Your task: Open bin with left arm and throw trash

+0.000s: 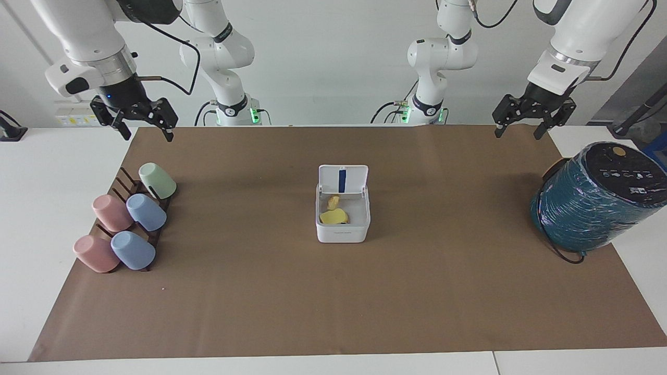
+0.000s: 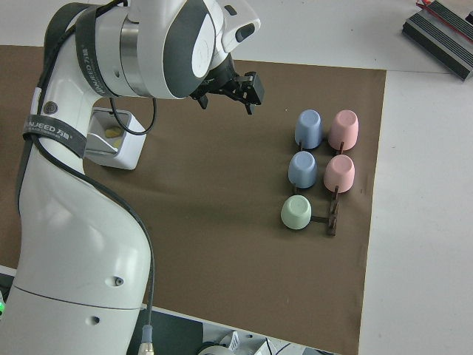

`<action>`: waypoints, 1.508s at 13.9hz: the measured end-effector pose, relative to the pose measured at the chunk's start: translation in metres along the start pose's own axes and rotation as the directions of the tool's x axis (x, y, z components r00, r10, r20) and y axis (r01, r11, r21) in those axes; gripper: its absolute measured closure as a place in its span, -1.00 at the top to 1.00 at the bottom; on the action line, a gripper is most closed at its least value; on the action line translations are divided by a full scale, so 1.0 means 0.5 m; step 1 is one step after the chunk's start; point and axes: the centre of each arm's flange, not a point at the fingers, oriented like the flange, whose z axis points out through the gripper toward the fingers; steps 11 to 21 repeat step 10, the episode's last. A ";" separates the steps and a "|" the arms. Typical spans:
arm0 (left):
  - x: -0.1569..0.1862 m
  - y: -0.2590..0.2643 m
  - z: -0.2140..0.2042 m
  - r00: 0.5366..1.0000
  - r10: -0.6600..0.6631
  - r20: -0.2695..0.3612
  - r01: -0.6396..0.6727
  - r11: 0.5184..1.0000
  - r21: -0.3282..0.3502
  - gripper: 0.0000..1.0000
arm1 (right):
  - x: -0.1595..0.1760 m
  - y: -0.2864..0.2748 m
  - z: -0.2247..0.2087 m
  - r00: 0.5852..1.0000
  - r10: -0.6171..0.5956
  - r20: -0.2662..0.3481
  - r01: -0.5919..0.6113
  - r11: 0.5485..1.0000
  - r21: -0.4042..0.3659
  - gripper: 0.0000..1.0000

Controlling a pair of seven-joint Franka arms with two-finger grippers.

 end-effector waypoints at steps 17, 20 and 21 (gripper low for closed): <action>-0.007 -0.010 0.013 1.000 -0.010 0.017 0.010 1.000 -0.001 1.00 | -0.004 -0.007 0.003 1.000 -0.007 0.017 0.007 1.000 -0.001 1.00; -0.007 -0.010 0.013 1.000 -0.010 0.017 0.010 1.000 -0.001 1.00 | -0.004 -0.007 0.003 1.000 -0.007 0.017 0.007 1.000 -0.001 1.00; -0.007 -0.010 0.013 1.000 -0.010 0.017 0.010 1.000 -0.001 1.00 | -0.004 -0.007 0.003 1.000 -0.007 0.017 0.007 1.000 -0.001 1.00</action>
